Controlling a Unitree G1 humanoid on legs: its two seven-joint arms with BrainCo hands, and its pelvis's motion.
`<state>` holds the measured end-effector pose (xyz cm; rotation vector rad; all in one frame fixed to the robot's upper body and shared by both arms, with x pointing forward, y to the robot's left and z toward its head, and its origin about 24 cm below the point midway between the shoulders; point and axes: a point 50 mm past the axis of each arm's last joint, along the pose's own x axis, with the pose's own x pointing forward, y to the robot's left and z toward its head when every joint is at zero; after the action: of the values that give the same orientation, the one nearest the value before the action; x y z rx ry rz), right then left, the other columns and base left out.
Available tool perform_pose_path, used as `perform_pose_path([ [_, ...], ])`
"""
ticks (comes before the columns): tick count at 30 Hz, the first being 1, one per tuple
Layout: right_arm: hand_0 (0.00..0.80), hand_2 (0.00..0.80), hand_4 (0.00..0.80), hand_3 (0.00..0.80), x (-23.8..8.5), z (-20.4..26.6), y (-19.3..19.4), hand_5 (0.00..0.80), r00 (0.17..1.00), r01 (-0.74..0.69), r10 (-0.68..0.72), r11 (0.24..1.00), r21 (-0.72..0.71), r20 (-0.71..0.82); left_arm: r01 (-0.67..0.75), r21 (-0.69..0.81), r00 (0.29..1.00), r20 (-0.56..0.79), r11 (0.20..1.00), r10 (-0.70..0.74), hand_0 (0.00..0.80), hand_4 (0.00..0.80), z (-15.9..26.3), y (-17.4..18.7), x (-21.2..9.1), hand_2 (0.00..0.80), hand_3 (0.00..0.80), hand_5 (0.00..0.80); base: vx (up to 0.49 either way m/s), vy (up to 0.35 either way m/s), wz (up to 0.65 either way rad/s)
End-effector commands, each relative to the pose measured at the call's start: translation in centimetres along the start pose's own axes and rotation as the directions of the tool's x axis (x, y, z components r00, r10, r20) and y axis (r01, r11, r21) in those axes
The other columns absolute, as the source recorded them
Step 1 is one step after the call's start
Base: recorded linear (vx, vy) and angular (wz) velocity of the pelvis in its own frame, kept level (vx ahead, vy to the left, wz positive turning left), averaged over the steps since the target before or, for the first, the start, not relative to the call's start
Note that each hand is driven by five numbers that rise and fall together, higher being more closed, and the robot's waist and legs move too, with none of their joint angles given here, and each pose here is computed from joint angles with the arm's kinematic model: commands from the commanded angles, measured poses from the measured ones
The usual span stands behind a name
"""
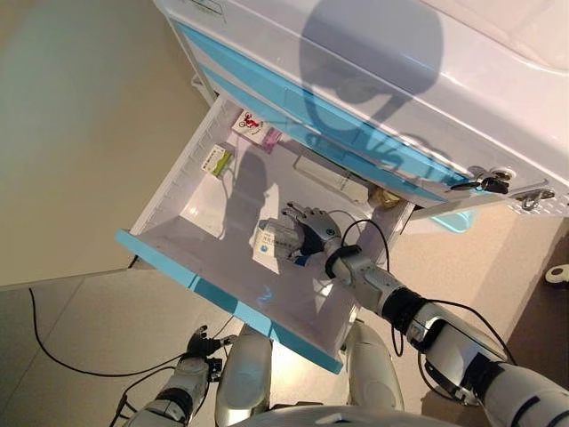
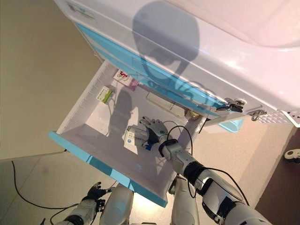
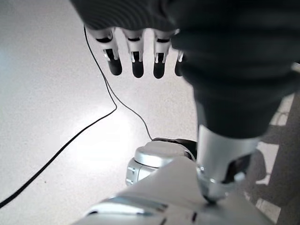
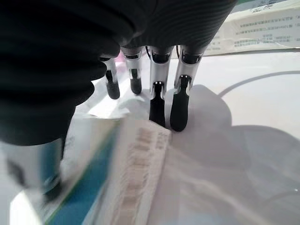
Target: Open the drawer and pick up the medicine
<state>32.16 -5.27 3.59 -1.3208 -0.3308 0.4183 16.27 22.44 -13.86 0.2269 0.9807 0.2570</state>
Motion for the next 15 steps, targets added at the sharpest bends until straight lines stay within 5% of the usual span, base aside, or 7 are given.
perform_pose_path([
  [1,0.800,0.800,0.800,0.800,-0.07,1.94,1.53,0.800,0.994,-0.092,0.092,0.996,0.006,0.058,-0.004,-0.018,1.000,-0.011,1.000,0.004,0.000,0.000,0.48,-0.42,0.14,0.000,0.000,0.000,-0.021,-0.034,0.01],
  [15,0.800,0.800,0.800,0.800,-0.64,0.95,1.65,0.800,0.997,-0.073,0.072,0.996,0.051,0.025,-0.022,-0.024,1.000,0.007,0.999,0.022,0.000,0.000,1.23,0.22,0.35,0.000,0.000,0.000,-0.012,-0.029,0.13],
])
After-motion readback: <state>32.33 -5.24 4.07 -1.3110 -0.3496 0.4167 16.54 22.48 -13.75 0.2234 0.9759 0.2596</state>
